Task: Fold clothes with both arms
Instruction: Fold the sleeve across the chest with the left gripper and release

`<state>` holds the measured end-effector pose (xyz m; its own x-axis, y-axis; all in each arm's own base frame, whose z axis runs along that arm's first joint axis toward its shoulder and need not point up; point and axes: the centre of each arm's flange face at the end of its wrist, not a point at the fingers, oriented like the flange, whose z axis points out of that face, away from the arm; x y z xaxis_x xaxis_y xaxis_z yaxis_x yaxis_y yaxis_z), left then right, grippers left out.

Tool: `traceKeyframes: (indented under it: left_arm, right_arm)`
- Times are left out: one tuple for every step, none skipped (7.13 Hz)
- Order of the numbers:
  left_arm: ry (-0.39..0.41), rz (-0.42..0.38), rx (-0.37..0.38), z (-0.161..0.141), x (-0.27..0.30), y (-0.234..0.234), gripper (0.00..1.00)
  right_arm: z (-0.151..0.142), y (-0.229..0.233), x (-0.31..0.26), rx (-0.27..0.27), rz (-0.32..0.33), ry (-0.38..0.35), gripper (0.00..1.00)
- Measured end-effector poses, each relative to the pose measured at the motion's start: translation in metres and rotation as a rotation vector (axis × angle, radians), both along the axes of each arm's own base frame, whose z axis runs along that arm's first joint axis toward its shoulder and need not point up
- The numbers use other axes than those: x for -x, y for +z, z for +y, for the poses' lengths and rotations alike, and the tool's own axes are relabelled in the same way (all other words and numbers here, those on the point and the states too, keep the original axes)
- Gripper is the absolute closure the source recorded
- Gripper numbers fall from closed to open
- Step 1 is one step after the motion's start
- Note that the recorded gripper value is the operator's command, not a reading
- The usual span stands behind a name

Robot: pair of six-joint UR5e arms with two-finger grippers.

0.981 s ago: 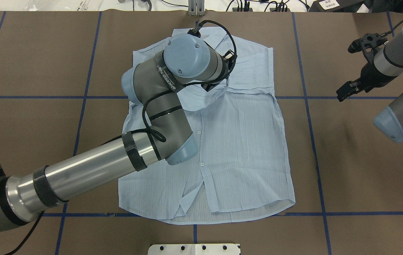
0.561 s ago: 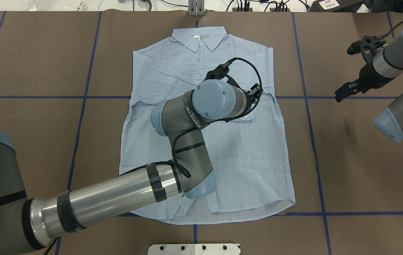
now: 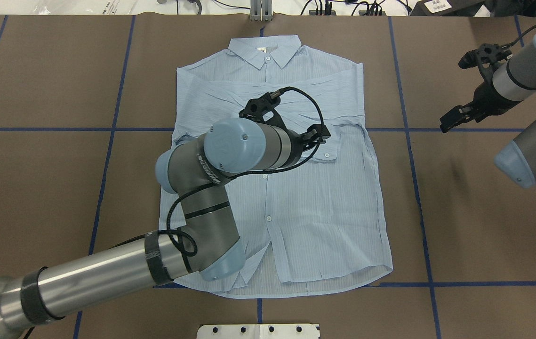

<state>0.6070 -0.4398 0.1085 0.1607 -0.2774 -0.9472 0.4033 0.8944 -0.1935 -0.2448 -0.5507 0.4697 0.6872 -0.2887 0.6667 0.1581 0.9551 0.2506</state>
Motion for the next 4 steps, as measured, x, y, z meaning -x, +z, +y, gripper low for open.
traceKeyframes:
  left_arm:
    - [0.024, -0.042, -0.020, 0.009, 0.031, 0.011, 0.00]
    - [0.048, -0.097, -0.048, 0.022, 0.063, 0.031, 0.00]
    - [0.080, -0.169, -0.081, 0.036, 0.091, 0.051, 0.00]
    - [0.111, -0.228, -0.107, 0.049, 0.117, 0.066, 0.00]
  right_arm:
    - [0.010, -0.008, 0.008, 0.003, -0.028, 0.030, 0.00]
    - [0.030, -0.011, 0.027, 0.005, -0.067, 0.070, 0.00]
    - [0.058, -0.012, 0.049, 0.011, -0.112, 0.112, 0.00]
    - [0.088, -0.017, 0.066, 0.022, -0.152, 0.141, 0.00]
